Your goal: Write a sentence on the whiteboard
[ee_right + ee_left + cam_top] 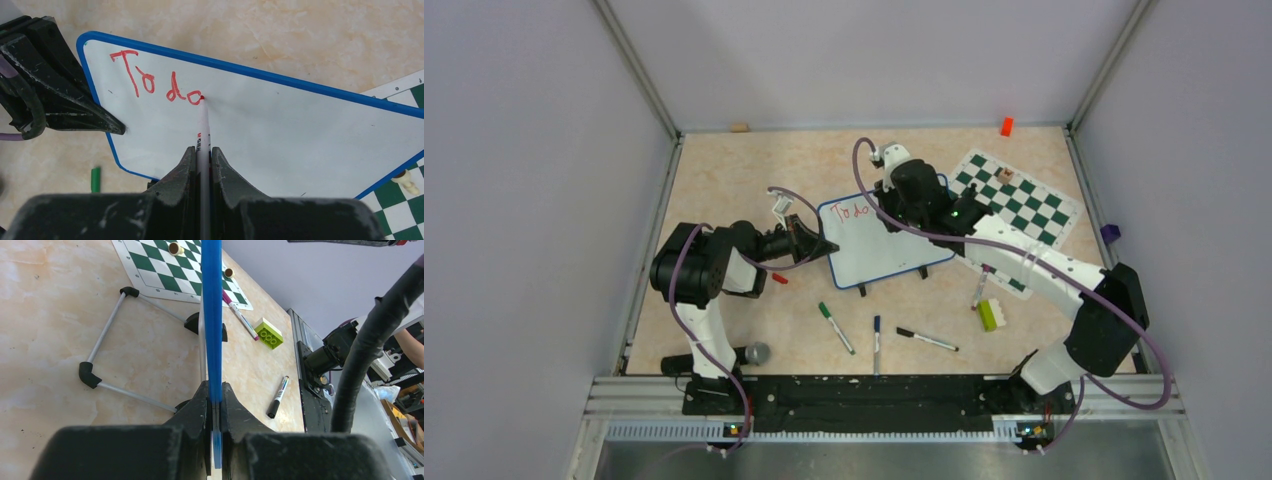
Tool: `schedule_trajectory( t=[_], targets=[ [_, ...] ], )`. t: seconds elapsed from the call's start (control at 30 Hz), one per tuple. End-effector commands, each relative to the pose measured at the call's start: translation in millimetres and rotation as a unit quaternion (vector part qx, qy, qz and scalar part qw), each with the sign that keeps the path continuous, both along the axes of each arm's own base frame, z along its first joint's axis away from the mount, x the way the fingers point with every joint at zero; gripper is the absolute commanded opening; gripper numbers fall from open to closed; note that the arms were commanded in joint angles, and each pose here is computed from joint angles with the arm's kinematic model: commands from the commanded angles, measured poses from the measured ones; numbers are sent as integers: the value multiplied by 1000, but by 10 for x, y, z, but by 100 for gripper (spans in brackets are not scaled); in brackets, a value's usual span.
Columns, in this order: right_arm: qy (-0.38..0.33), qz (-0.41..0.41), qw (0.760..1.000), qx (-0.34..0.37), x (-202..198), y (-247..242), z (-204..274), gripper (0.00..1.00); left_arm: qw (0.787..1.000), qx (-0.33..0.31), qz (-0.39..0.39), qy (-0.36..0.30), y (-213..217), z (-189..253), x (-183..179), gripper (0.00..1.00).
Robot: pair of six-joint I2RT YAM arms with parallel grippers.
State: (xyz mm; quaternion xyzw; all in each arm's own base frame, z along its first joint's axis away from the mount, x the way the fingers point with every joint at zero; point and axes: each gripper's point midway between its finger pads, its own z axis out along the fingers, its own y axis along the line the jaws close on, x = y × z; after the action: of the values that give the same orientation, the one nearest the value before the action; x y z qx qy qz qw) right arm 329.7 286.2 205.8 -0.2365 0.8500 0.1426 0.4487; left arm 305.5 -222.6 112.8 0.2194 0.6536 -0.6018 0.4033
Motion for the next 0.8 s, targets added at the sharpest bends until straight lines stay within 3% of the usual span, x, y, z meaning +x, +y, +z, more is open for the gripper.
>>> schedule_trajectory(
  t=[0.0,0.77],
  targets=[
    [-37,-19,999,12,181,11,266,0,997,5,-33,-75,-35,56,-108,0],
    [-17,-10,1000,3,24,-79,147,0,997,6,-33,-75,-36,59,-108,0]
  ],
)
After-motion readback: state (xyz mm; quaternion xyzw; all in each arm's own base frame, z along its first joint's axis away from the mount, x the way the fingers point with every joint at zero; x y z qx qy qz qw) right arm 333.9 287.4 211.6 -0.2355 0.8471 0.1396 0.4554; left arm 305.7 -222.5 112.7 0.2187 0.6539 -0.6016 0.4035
